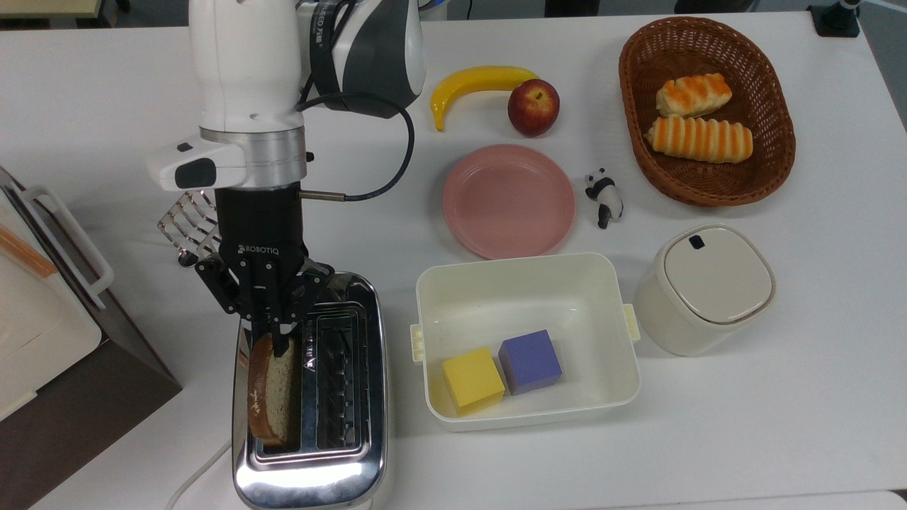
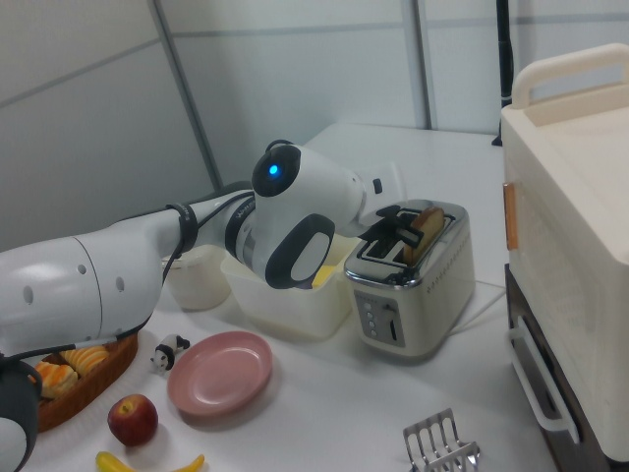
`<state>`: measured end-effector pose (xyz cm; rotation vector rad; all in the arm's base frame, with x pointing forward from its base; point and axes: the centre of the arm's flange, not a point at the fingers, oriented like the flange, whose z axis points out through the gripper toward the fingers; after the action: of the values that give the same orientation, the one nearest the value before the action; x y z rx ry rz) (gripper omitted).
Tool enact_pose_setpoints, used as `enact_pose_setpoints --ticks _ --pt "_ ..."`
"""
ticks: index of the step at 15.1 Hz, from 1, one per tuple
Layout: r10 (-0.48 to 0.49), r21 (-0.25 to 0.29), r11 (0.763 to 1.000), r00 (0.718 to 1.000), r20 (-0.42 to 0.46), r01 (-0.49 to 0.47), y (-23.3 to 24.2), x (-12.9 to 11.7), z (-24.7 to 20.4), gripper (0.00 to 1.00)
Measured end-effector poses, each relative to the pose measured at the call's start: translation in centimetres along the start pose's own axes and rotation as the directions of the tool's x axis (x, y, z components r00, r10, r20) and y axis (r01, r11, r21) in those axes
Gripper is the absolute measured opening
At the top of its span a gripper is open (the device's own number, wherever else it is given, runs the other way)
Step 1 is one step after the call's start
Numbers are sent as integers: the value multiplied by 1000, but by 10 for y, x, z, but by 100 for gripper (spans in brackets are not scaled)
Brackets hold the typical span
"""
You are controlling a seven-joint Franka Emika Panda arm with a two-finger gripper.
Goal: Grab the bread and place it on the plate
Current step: 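Lower the gripper onto the bread slice and close on its crust, then lift the bread slice straight up out of the toaster slot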
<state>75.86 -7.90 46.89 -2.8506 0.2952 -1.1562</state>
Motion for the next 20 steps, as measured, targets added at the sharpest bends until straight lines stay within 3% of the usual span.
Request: enact_pose_setpoints --ticks 4,9,18,20 --pt "10 10 1000 1000 -14 -10 -6 5 -5 15" --pt "109 36 994 992 -70 -106 -15 28 -32 15" --pt "180 102 982 959 -220 -161 -23 88 -155 17" --pt "175 102 981 976 -129 -163 -26 88 -174 16"
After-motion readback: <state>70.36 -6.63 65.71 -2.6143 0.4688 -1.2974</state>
